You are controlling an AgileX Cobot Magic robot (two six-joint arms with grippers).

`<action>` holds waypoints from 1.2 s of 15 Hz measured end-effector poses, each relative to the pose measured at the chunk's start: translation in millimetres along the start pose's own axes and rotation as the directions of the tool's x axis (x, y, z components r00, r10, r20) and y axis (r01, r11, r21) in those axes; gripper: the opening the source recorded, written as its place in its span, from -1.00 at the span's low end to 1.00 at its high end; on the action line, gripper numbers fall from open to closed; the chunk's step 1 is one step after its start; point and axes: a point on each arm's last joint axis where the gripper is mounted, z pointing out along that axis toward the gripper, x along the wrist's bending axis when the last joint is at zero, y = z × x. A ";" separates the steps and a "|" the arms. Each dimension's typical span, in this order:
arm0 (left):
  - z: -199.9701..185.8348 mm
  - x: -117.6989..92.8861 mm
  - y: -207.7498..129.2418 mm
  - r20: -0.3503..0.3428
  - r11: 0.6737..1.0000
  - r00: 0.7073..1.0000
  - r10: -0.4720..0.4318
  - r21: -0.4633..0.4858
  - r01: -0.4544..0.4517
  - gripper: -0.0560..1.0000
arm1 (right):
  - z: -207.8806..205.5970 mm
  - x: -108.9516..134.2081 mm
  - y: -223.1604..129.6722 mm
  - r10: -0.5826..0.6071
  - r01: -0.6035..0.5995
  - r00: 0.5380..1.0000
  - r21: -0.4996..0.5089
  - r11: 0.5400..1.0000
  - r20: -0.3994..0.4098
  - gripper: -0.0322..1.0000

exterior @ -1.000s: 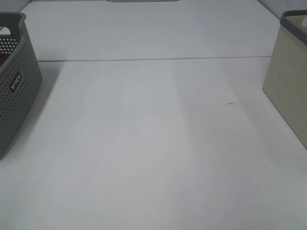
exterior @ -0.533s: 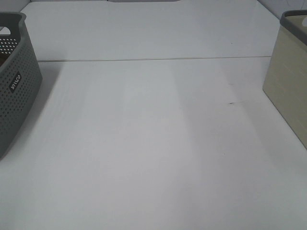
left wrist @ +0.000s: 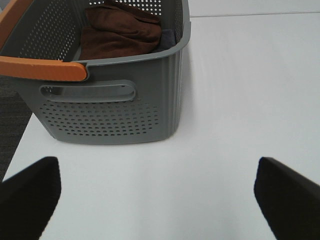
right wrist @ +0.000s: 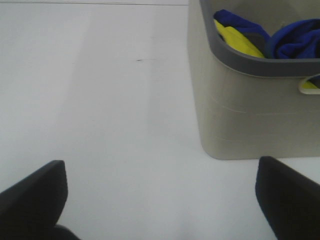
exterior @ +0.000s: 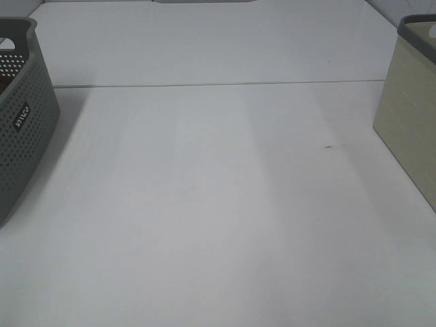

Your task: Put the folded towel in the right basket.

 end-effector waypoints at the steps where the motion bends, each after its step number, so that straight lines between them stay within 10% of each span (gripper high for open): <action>1: 0.0 0.0 0.0 0.000 1.000 1.000 0.000 0.000 0.000 0.95 | -0.1 0.3 -0.1 0.026 -0.026 0.998 -0.001 1.000 0.052 0.95; 18: 0.0 0.0 0.0 0.000 1.000 1.000 0.000 0.000 0.000 0.95 | -0.2 1.4 -0.2 0.064 -0.064 0.991 -0.005 0.998 0.114 0.95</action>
